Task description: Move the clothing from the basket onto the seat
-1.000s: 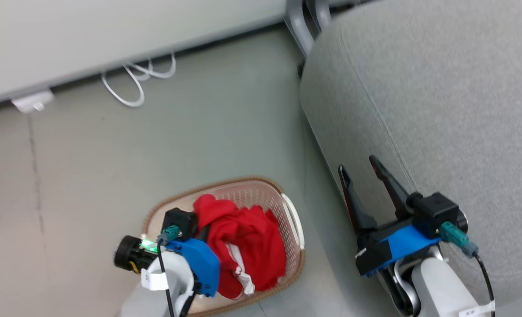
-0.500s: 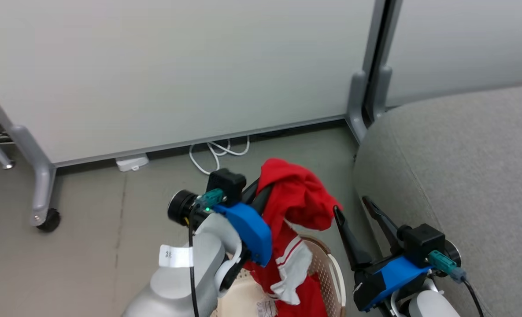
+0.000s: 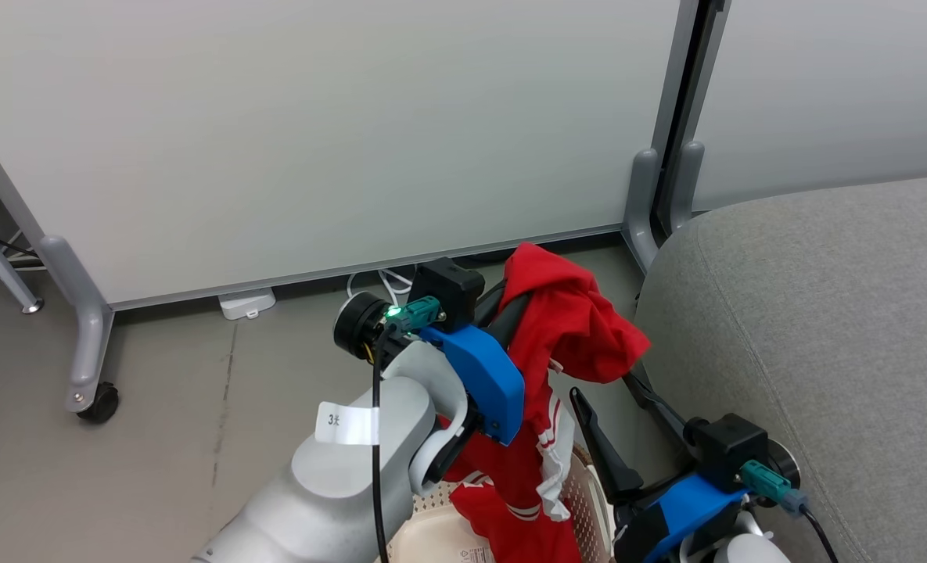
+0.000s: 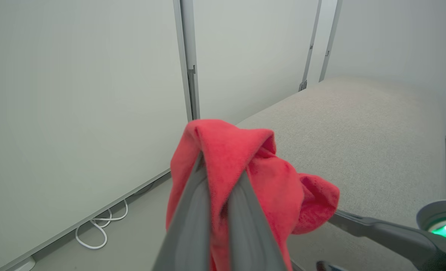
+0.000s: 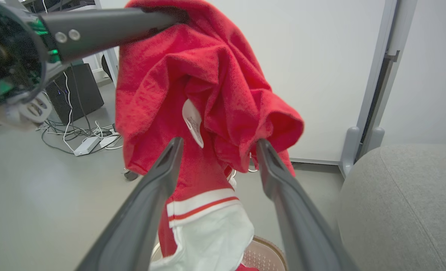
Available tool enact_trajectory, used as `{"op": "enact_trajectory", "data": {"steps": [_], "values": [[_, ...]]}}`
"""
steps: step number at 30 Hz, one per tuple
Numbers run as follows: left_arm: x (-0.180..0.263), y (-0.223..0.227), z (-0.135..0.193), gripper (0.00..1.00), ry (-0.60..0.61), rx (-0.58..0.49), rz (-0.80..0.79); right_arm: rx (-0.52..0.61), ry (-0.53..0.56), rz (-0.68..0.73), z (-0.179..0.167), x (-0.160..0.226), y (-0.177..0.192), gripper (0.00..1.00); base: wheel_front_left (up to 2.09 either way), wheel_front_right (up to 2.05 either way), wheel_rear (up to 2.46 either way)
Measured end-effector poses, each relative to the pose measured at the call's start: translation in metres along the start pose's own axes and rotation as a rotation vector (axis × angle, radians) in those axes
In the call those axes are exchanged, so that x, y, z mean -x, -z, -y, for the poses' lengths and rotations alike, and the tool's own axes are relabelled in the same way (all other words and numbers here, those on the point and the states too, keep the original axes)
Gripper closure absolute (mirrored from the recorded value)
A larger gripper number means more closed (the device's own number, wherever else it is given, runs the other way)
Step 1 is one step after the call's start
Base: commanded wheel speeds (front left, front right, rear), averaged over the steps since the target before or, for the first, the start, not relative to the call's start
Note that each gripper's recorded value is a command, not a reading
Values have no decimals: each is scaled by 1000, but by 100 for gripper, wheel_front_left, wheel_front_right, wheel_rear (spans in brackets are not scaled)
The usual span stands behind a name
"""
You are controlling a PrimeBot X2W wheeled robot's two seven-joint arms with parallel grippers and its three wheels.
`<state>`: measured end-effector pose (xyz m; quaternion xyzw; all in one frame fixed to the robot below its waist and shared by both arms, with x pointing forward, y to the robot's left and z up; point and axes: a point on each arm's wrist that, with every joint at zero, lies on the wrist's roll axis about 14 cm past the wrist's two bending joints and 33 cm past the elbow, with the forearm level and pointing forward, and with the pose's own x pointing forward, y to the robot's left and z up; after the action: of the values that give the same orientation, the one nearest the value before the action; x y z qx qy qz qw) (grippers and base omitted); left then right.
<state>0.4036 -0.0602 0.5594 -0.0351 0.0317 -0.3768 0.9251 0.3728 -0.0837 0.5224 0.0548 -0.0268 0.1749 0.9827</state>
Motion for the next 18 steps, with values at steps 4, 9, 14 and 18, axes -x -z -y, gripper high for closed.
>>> {"op": "enact_trajectory", "data": {"steps": [4, 9, 14, 18], "values": [[-1, 2, 2, 100, 6, 3, -6, 1, -12, -7, -4, 0, 1, 0, 0, 0, 0], [-2, 4, 4, 100, 13, 8, -10, -9, -51, -33, -18, 0, 7, 0, 0, 0, 0], [-3, 3, 6, 100, 19, 17, -9, -6, -93, -100, -31, 3, 25, 0, 0, 0, 0], [-4, 2, 7, 100, 24, 15, -10, 30, -112, -131, -33, -3, 33, 0, 0, 0, 0]]}}
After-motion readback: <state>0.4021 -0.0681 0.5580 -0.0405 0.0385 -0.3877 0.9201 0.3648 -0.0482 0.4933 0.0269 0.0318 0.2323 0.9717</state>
